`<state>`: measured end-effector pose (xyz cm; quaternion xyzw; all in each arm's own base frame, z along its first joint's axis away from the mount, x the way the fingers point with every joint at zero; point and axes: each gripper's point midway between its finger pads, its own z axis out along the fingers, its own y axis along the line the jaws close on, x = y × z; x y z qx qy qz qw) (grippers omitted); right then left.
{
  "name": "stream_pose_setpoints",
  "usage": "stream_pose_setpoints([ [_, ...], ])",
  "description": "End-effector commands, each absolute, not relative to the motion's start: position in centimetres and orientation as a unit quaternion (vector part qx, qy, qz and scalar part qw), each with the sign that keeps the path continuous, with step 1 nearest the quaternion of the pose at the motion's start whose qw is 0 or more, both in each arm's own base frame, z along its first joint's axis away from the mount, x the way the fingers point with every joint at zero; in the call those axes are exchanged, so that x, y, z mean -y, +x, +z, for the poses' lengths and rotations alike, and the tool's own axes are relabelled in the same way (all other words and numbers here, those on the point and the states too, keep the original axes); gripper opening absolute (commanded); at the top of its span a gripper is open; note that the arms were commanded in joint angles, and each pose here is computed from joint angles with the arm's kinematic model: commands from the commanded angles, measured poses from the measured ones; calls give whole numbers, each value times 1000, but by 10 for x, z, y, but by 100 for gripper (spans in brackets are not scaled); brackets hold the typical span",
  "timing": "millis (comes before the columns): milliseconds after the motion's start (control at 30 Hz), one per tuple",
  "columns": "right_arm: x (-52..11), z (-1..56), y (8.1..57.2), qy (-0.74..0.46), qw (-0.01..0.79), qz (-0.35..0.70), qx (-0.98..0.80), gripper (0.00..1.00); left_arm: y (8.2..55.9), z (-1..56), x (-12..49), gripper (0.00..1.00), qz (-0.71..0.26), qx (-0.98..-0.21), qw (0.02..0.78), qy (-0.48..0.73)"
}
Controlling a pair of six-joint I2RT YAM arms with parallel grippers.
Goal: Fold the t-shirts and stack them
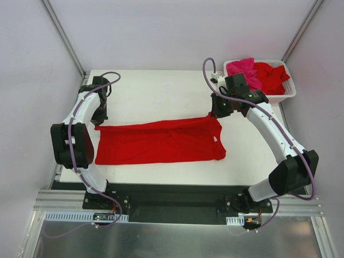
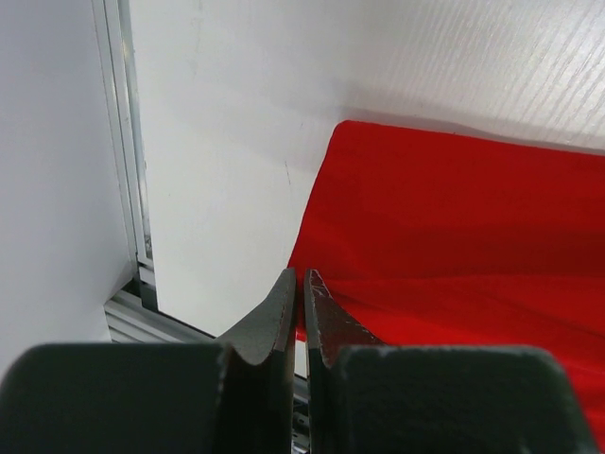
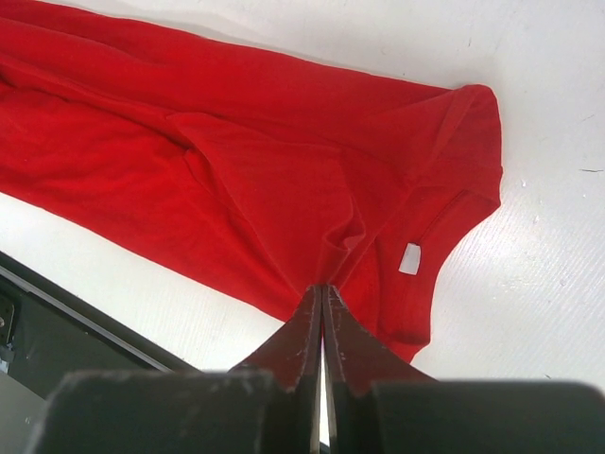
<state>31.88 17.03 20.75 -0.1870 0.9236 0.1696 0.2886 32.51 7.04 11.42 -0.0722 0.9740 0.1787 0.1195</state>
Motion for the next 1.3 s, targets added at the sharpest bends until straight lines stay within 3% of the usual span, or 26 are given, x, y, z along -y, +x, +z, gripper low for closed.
stream_pose_setpoints([
  [0, -170, 224, 319, -196, 311, 163, -915, 1, 309, 121, -64, 0, 170, -977, 108, -74],
  [1100, -165, 205, 305, -202, 281, 140, -928, 1, 301, 103, -57, 2, 170, -981, 69, -62],
  [1167, -163, 204, 305, -201, 280, 137, -929, 2, 301, 104, -57, 13, 171, -981, 70, -63],
  [1233, -162, 203, 305, -201, 277, 132, -930, 11, 300, 105, -60, 30, 178, -980, 70, -62],
  [1267, -161, 203, 305, -199, 276, 130, -931, 15, 300, 106, -60, 74, 179, -979, 71, -62],
])
